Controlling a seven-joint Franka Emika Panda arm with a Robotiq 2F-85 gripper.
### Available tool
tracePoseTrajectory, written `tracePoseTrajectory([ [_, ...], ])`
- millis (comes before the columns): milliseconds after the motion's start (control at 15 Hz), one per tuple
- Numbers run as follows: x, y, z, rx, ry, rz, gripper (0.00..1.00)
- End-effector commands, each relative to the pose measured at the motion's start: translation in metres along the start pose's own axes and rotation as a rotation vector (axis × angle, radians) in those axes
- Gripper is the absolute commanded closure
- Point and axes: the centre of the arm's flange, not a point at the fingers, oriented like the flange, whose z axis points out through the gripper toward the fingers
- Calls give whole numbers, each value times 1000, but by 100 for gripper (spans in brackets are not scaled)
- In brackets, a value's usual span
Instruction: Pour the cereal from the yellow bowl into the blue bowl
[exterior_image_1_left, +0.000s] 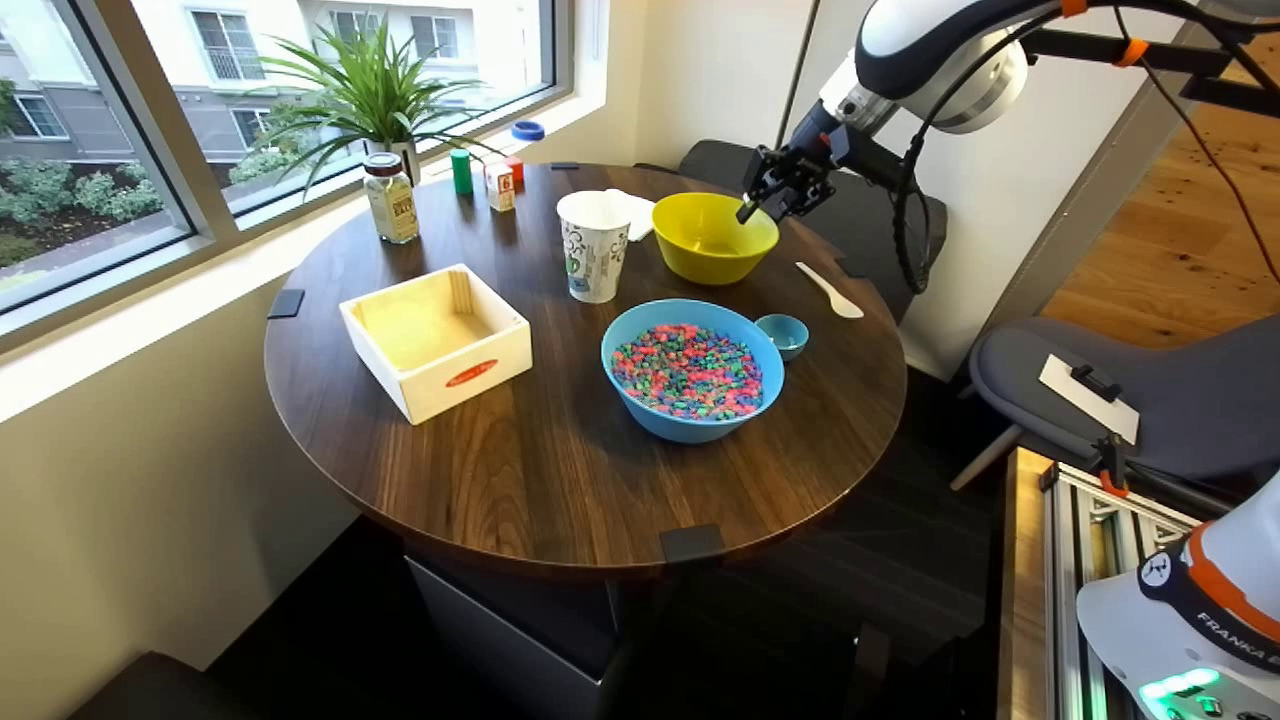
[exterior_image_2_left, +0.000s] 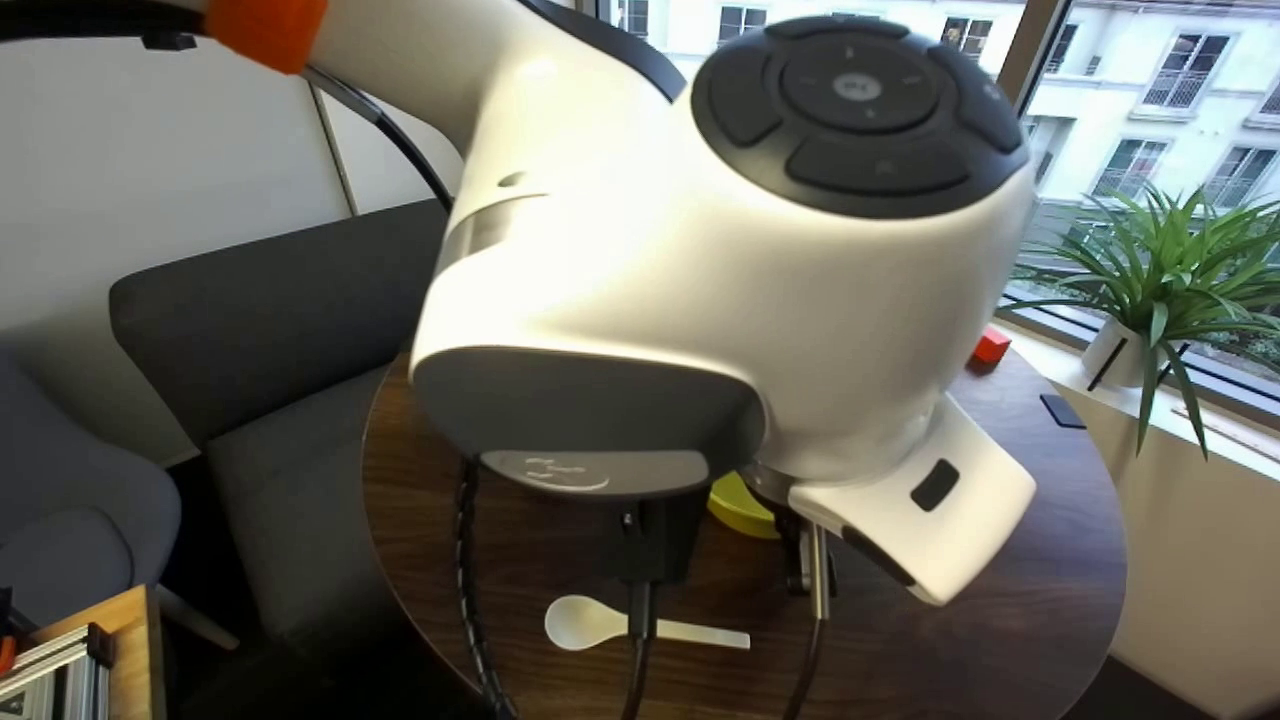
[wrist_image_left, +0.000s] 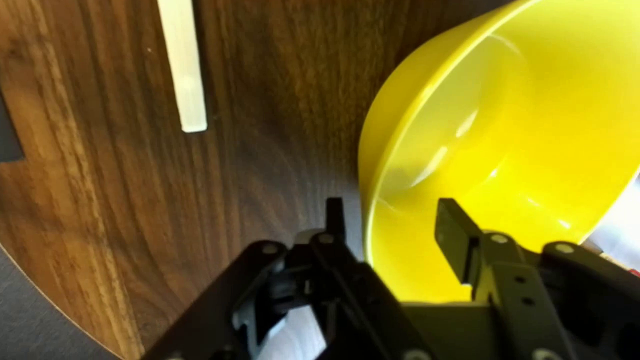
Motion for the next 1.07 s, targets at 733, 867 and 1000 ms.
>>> tracePoseTrajectory([
  [733,-35,-68,-60,-65,132,98,0],
  [867,-44,-75,-67,-123,161,105,0],
  [1000,-54,-82,-74,-158,187,101,0],
])
